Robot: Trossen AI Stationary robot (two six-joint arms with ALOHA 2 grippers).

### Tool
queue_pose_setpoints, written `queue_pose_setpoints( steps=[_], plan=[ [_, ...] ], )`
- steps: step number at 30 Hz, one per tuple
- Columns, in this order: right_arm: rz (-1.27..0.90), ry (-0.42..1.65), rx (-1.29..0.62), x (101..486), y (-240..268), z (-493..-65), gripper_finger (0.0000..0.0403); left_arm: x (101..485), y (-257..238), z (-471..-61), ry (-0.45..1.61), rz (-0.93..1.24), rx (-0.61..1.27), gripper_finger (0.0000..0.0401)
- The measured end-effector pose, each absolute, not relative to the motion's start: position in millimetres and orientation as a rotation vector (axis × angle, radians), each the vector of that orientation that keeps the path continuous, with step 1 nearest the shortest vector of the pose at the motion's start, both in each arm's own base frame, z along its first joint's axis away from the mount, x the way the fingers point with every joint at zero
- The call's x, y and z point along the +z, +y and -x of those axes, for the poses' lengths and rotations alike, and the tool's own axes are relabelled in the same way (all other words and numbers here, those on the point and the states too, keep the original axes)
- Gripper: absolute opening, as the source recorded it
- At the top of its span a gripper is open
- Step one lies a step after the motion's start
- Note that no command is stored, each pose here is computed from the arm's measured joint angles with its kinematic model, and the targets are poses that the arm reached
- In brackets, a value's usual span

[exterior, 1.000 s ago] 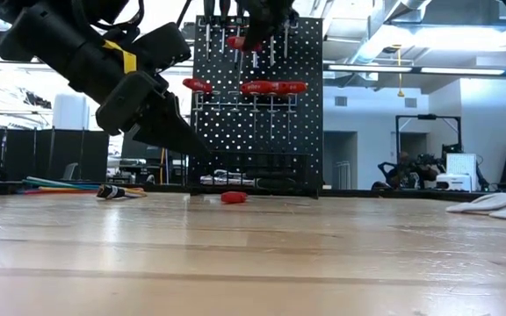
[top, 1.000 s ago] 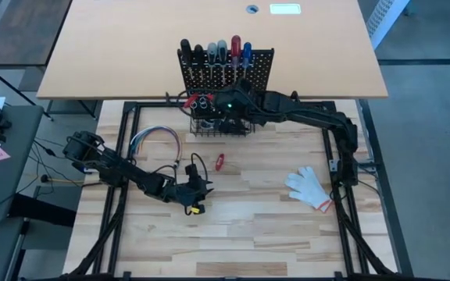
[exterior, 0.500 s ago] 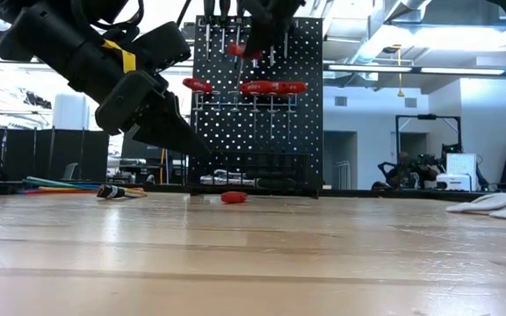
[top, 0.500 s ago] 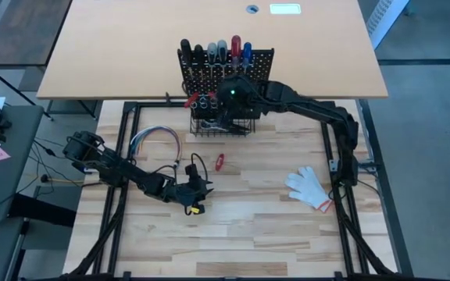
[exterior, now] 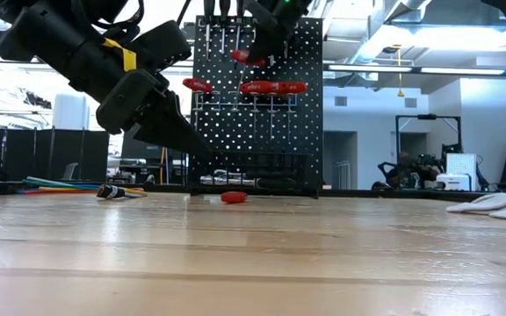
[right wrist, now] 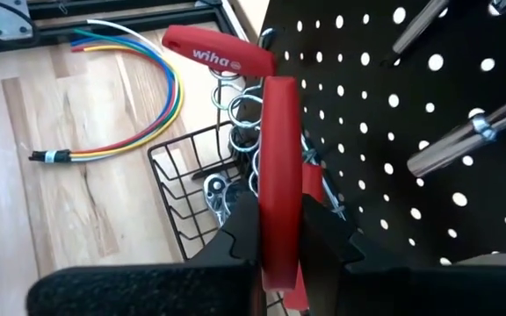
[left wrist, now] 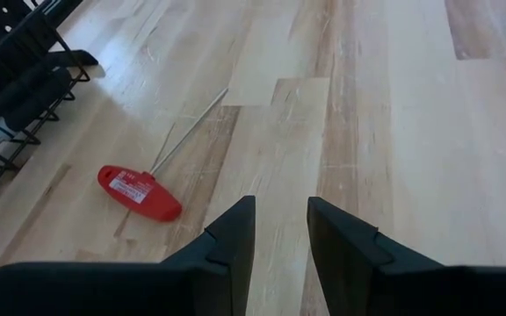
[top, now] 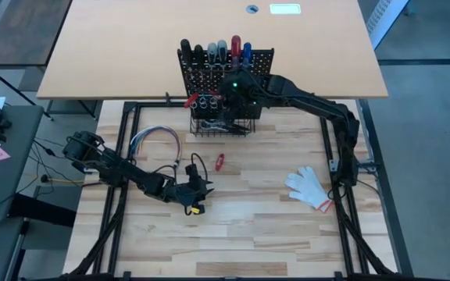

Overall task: Hang tools onto peg board
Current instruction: Hang the red allen wrench on the pegboard

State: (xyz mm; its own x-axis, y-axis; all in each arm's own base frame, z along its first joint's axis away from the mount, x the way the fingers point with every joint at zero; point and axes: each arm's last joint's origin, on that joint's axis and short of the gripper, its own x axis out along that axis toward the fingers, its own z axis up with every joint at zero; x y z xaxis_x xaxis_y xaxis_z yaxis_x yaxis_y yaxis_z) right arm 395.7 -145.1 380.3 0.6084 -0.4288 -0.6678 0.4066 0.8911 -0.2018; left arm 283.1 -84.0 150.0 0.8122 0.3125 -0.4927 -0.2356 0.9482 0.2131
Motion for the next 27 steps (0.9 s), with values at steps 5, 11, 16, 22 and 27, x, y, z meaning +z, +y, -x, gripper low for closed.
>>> queue_pose_setpoints(
  steps=[5,11,16,22,27],
  plan=[
    [0.025,0.786,-0.492,380,-149,-394,0.0047,150,-84,-283,0.55,-0.145,0.294,0.0102],
    [0.035,0.792,-0.49,380,-152,-392,0.0048,150,-84,-283,0.55,-0.145,0.294,0.0102],
    [0.034,0.79,-0.492,382,-154,-391,0.0049,150,-84,-283,0.545,-0.142,0.294,0.0102],
    [0.0,0.784,-0.48,383,-156,-389,0.005,151,-84,-284,0.544,-0.142,0.293,0.0102],
    [0.0,0.792,-0.479,382,-156,-389,0.005,151,-84,-284,0.543,-0.146,0.292,0.0102]
  ],
)
